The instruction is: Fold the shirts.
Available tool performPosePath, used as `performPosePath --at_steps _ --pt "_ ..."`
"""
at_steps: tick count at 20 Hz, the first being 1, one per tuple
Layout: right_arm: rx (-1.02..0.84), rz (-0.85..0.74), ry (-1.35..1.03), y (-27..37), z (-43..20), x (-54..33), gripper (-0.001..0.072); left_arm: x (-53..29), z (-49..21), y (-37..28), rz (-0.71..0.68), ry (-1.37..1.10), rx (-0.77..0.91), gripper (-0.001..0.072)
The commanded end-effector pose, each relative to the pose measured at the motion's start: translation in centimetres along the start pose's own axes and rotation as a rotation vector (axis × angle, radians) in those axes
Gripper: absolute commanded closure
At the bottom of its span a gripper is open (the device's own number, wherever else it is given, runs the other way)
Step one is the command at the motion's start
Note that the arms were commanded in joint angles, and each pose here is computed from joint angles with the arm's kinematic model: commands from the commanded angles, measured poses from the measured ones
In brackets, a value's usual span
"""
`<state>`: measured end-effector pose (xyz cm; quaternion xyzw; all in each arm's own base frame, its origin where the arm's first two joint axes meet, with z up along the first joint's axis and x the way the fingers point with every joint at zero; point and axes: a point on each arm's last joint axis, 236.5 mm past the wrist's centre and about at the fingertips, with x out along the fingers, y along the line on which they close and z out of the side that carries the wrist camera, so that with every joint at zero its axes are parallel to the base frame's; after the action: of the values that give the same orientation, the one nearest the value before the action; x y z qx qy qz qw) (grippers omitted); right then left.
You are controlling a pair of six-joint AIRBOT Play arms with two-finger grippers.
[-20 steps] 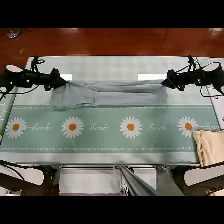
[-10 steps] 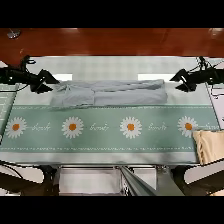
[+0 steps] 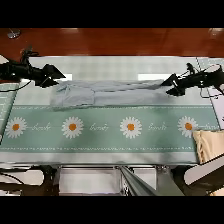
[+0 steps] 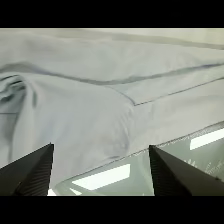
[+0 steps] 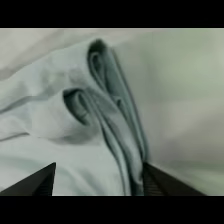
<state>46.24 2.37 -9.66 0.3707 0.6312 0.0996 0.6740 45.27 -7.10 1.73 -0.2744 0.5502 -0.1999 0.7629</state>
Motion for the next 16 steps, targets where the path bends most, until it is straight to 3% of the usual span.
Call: performPosePath --at_steps 1,3,4,5,6,10,16 --pt "-0.038 0.012 0.063 1.8 -1.6 2.6 0.025 1.8 0.1 -2.9 -0.01 -0.017 0.067 0.0007" --pt "-0.104 0.022 0.08 3.6 -1.9 2.7 0.0681 2.4 -0.2 -3.9 -0.025 -0.011 0.08 0.0009" --pt "-0.128 0.029 0.09 4.5 -2.0 2.1 0.0682 2.5 -0.3 -4.4 -0.041 -0.006 0.077 0.0052" --pt "-0.152 0.027 0.087 5.0 -1.9 0.9 0.0682 2.5 -0.8 -5.0 -0.063 0.011 0.073 0.0445" --pt "-0.178 0.008 0.067 5.3 -1.7 -0.6 0.0683 2.5 -1.0 -5.6 -0.085 0.018 0.071 0.0667" --pt "-0.267 -0.117 -0.036 5.3 -3.6 -8.5 0.0683 3.2 -1.4 -12.1 -0.267 0.006 0.154 0.0687" --pt "-0.328 -0.112 -0.256 8.6 -12.5 -16.2 0.0682 13.9 -5.4 -21.5 -0.119 -0.101 0.381 0.0688"
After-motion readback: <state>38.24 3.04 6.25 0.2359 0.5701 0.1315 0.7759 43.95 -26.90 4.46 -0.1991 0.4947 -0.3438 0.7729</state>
